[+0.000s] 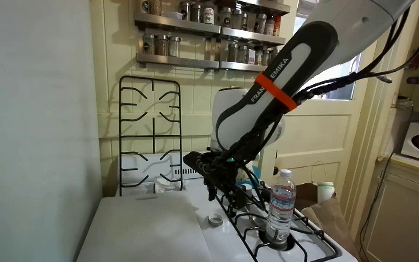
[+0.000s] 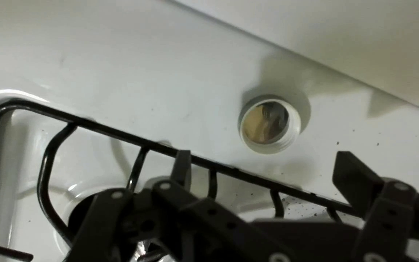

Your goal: Put the grey tape in the blue bowl.

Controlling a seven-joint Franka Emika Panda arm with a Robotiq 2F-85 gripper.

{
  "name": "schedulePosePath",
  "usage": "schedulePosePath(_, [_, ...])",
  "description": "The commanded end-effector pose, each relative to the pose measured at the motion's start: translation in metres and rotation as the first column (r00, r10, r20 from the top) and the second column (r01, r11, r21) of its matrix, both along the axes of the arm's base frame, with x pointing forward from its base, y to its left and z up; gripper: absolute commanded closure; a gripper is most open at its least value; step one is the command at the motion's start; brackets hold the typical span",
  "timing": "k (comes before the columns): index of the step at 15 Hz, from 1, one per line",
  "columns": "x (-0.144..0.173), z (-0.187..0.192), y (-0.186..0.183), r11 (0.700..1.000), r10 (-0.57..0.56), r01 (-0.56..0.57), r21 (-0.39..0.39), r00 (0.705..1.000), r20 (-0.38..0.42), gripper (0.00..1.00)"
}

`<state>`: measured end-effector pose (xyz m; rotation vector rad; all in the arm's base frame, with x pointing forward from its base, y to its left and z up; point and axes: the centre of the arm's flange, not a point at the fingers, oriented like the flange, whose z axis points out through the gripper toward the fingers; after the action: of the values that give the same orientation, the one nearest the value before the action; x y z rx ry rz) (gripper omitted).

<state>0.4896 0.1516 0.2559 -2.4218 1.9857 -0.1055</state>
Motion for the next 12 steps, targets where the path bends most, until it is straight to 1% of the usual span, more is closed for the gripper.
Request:
schedulePosePath(1, [0.007,-0.014,0.018,0.999,-0.032,0.031,-0.042,0.999,-0.005,0.00])
schedulePosePath(5, [0.015,-0.031,0.026,0.996,-0.060,0.061,-0.061,0.998,0.008,0.00])
schedulePosePath(11, [0.025,-0.051,0.037,0.995,-0.066,0.065,-0.076,0.998,-0.012,0.00])
schedulePosePath(12, [0.026,-0.053,0.037,0.994,-0.071,0.070,-0.080,0.997,-0.013,0.17])
